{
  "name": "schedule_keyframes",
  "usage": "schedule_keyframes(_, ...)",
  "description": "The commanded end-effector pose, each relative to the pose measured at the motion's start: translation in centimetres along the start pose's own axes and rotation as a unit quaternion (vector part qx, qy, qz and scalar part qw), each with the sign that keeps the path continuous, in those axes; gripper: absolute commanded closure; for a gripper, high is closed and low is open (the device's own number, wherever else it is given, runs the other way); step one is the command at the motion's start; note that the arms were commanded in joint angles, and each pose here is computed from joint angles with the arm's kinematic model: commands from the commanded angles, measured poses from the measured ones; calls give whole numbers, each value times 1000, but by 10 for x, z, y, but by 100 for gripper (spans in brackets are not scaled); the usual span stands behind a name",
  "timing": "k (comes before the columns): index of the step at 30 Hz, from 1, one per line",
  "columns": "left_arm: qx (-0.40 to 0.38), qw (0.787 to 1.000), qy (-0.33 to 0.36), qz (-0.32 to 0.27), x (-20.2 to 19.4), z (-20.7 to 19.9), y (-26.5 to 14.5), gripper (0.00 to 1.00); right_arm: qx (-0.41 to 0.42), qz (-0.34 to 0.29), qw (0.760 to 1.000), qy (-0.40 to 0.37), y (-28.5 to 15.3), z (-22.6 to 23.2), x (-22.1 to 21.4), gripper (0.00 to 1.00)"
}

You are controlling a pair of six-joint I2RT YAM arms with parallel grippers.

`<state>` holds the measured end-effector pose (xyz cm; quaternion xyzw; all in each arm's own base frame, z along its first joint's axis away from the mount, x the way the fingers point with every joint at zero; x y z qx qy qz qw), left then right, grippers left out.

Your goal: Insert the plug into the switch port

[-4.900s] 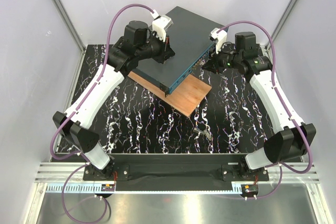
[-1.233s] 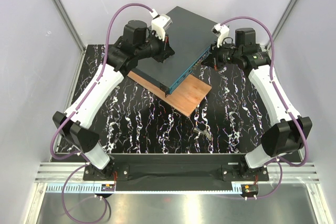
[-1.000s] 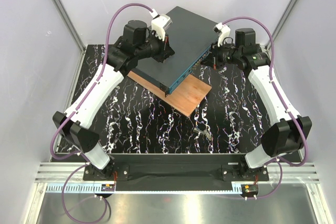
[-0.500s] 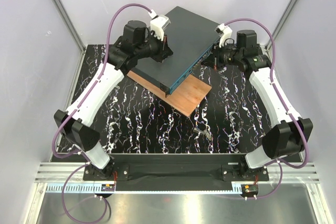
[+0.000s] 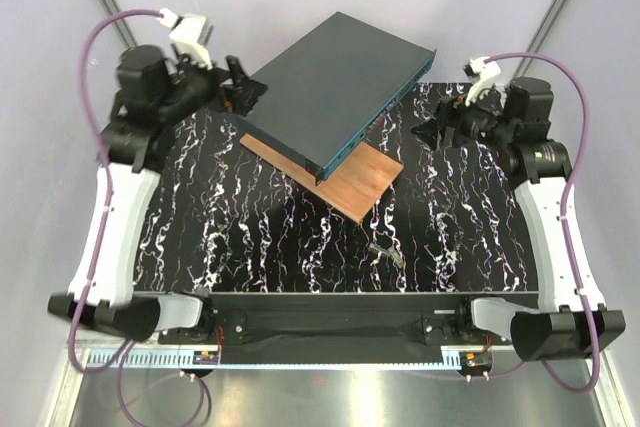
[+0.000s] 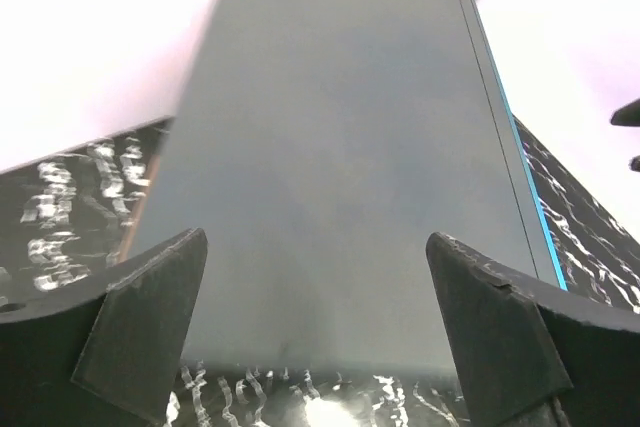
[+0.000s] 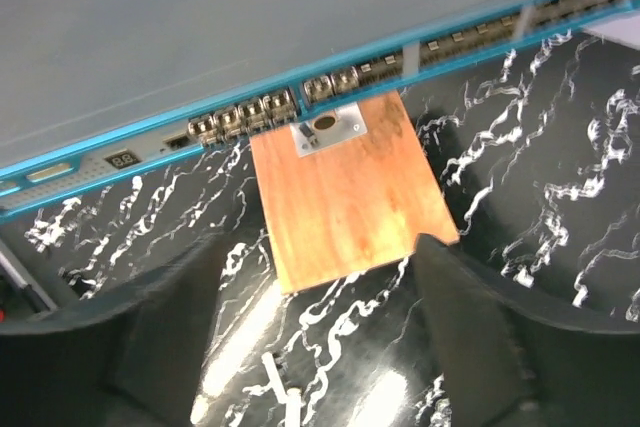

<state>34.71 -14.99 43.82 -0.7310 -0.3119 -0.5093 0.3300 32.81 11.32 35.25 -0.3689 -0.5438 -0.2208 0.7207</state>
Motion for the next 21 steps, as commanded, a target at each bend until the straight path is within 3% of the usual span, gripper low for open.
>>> schedule_keyframes(1, 3, 1000, 29, -3, -2, -2, -31, 1, -10, 18, 1000, 23, -12, 0, -15, 12)
schedule_keyframes(2, 20, 999, 29, 7, -10, -1, -44, 1, -13, 25, 999, 35, -14, 0, -21, 3)
schedule_keyframes(3, 35, 999, 28, 17, -17, 3, -49, 1, -15, 25, 999, 41, -19, 3, -22, 0)
schedule_keyframes(9, 154, 985, 50, 63, -74, 34, -99, 1, -46, 38, 991, 117, -34, 7, -55, 0)
schedule_keyframes(15, 187, 976, 55, 100, -140, 45, -130, 1, -59, 47, 988, 136, -42, 12, -78, 0)
schedule_keyframes(21, 207, 972, 60, 89, -148, 50, -140, 1, -67, 37, 991, 113, -51, 16, -83, 0)
Point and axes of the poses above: each gripper's point midway between its finger pads, its own y axis out along the fingers, its own z axis along the line the jaws close on, x = y × z, the point moved 1 cm from there along -y, back along the fingers, and after that the axes turned 4 degrees about -y, right-handed, at the moved point
